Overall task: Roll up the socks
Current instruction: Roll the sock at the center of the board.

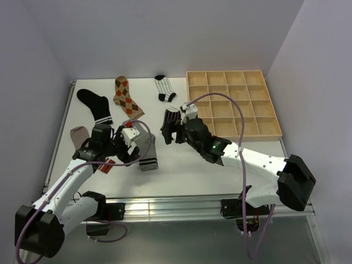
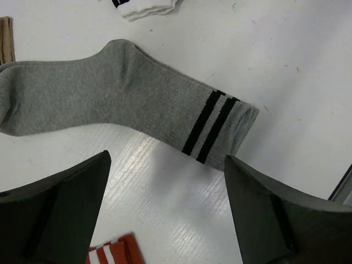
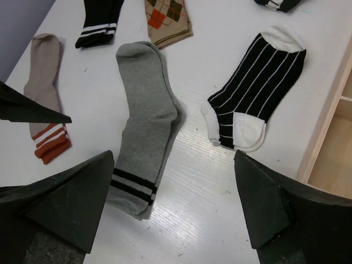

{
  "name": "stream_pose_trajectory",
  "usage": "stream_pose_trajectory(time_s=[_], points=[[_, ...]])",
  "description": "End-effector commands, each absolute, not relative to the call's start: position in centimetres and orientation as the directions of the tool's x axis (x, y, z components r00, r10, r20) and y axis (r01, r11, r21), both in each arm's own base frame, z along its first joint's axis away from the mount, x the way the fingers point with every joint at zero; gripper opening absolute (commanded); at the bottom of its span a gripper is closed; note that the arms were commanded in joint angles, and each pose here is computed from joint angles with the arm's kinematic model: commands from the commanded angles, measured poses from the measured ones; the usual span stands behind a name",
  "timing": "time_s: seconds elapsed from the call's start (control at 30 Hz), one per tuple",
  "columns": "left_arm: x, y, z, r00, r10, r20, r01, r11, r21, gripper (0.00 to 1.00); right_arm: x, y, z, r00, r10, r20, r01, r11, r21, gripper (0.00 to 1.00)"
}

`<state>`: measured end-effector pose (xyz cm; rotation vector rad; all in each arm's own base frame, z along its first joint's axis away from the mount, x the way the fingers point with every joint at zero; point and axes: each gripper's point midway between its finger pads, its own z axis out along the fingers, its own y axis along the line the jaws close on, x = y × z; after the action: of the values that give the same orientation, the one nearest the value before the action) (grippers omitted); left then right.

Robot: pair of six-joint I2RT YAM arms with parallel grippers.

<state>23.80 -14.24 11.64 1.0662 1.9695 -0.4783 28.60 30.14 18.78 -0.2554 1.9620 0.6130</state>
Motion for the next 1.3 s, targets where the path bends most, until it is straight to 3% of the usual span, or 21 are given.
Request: stream_pose_trajectory(time_s=[0.0, 0.3, 0.47, 0.87, 1.27], points=[[23.6, -14.9, 11.8, -0.264, 0.500, -0.825, 0.843, 0.536, 0.055, 0.90, 29.0, 29.4, 21.2, -0.406, 0.146, -0.902, -0.413, 0.852, 0.323, 0.96], [22.5, -15.2, 10.4, -0.236, 0.554, -0.798, 0.862, 0.498, 0.091, 0.90, 29.3, 28.7, 22.2, -0.417, 0.172, -0.893, -0.381, 0.859, 0.343, 0.96], [21.4, -15.8, 8.7, -0.226, 0.602, -0.766, 0.878, 0.467, 0.108, 0.84, 29.9, 26.7, 23.0, -0.411, 0.247, -0.878, -0.343, 0.850, 0.400, 0.92], [19.7, -17.1, 5.3, -0.102, 0.738, -0.667, 0.935, 0.300, 0.190, 0.78, 30.3, 25.2, 22.5, -0.412, 0.277, -0.868, -0.292, 0.862, 0.413, 0.84], [20.5, -17.8, 4.2, -0.056, 0.752, -0.657, 0.917, 0.299, 0.264, 0.74, 30.7, 25.3, 21.5, -0.421, 0.263, -0.868, -0.281, 0.873, 0.400, 0.80]])
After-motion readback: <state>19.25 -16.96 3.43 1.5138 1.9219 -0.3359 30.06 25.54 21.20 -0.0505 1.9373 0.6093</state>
